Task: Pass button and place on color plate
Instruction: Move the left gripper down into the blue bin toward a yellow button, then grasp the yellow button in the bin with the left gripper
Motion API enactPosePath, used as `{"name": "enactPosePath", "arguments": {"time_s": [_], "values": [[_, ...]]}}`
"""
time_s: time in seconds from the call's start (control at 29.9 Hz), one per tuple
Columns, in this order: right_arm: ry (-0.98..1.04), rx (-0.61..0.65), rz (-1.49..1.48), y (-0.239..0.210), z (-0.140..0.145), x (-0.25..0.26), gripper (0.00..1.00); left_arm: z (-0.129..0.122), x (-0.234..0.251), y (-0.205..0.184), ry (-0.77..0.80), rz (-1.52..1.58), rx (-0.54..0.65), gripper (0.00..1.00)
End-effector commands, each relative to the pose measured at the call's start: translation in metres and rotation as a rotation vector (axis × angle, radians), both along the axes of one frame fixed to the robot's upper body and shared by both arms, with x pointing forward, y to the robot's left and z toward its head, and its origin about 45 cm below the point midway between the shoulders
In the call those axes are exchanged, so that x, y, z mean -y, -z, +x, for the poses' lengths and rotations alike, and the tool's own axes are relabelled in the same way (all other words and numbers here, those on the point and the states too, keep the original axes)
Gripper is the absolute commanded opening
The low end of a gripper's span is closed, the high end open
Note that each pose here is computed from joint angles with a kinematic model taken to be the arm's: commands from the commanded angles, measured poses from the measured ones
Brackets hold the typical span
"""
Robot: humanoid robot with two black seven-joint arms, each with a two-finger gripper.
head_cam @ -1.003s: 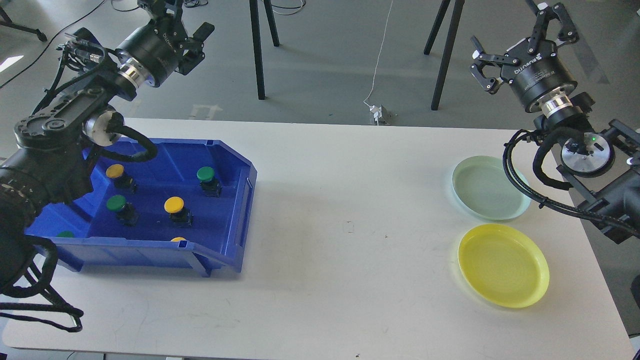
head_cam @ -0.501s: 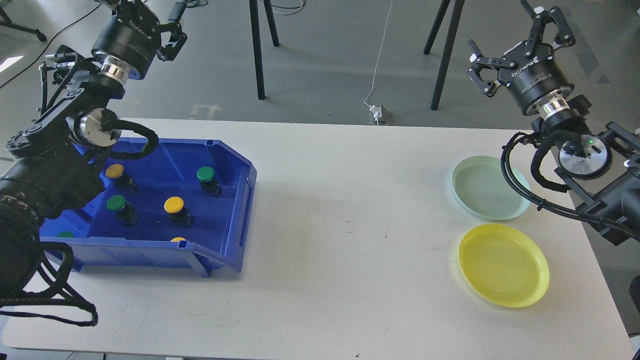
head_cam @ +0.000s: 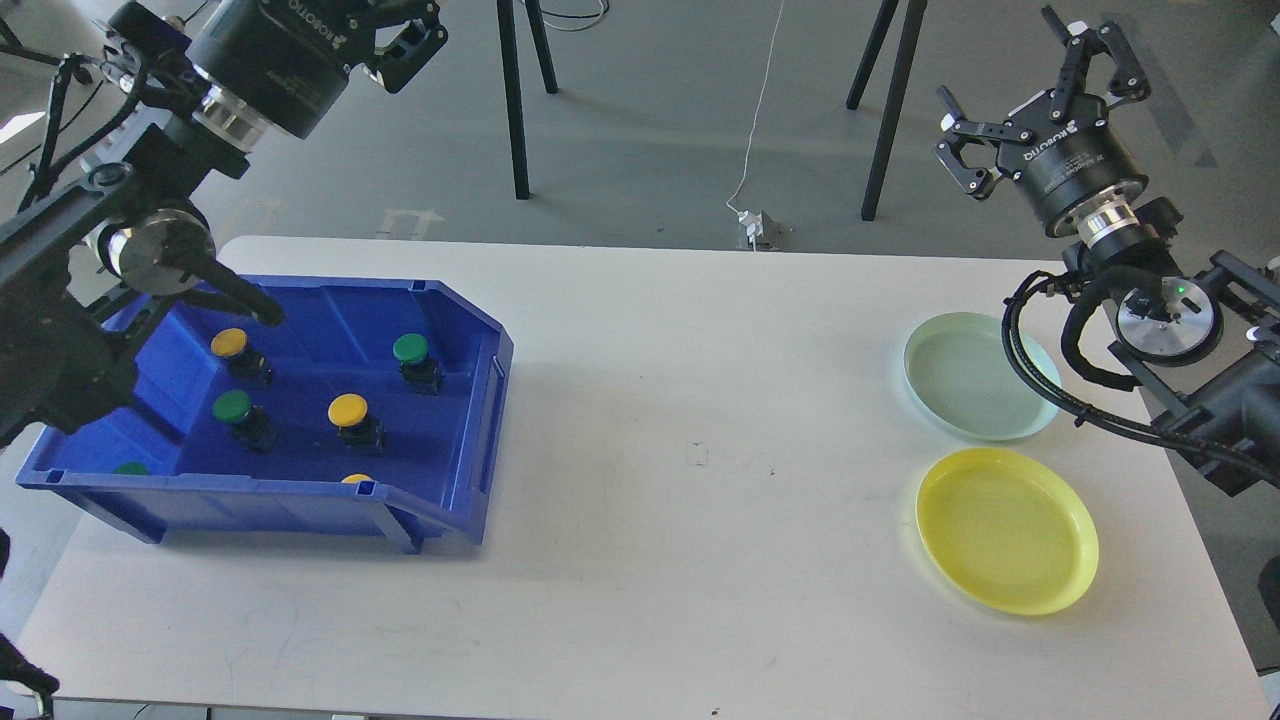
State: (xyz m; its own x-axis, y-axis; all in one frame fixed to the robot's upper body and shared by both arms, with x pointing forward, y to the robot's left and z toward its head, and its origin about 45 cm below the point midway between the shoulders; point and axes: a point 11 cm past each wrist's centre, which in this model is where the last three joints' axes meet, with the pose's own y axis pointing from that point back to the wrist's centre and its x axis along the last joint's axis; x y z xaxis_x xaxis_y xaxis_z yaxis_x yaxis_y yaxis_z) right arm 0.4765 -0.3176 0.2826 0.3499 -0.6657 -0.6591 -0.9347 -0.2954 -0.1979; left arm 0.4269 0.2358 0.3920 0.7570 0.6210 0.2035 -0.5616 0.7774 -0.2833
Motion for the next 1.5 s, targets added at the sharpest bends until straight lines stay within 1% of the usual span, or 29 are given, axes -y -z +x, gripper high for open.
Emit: {"name": "enactPosePath", "arguments": {"time_s": [0.0, 0.07, 0.17, 0.23, 0.43, 0.64, 0.74, 0.94, 1.24, 1.47], "values": [[0.001, -0.004, -0.005, 0.002, 0.0, 0.001, 0.99, -0.022, -0.001, 0.035, 0.098, 0.516, 0.065, 0.97], [-0.001, -0.009, -0.009, 0.004, -0.001, 0.0, 0.99, -0.025, -0.024, 0.056, 0.086, 0.821, 0.133, 0.95], [0.0, -0.02, -0.008, 0.01, -0.003, 0.001, 0.99, -0.03, -0.047, 0.083, 0.16, 1.183, 0.221, 0.95], [0.0, -0.024, -0.009, 0.012, -0.004, 0.001, 0.99, -0.033, -0.059, 0.095, 0.203, 1.313, 0.241, 0.95], [0.008, -0.036, -0.004, 0.017, -0.007, 0.004, 0.99, -0.034, -0.095, 0.128, 0.26, 1.532, 0.218, 0.95], [0.015, -0.047, -0.004, 0.023, -0.01, 0.008, 0.99, -0.03, -0.121, 0.171, 0.282, 1.652, 0.139, 0.95], [0.015, -0.049, -0.005, 0.024, -0.01, 0.008, 0.99, -0.029, -0.125, 0.19, 0.292, 1.68, 0.108, 0.95], [0.016, -0.053, -0.005, 0.026, -0.011, 0.009, 0.99, -0.035, -0.126, 0.202, 0.309, 1.678, 0.084, 0.95], [0.019, -0.067, -0.002, 0.033, -0.014, 0.01, 0.99, -0.037, -0.134, 0.208, 0.303, 1.687, 0.058, 0.93], [0.019, -0.072, 0.001, 0.035, -0.016, 0.01, 0.99, -0.041, -0.124, 0.231, 0.336, 1.682, 0.04, 0.9]]}}
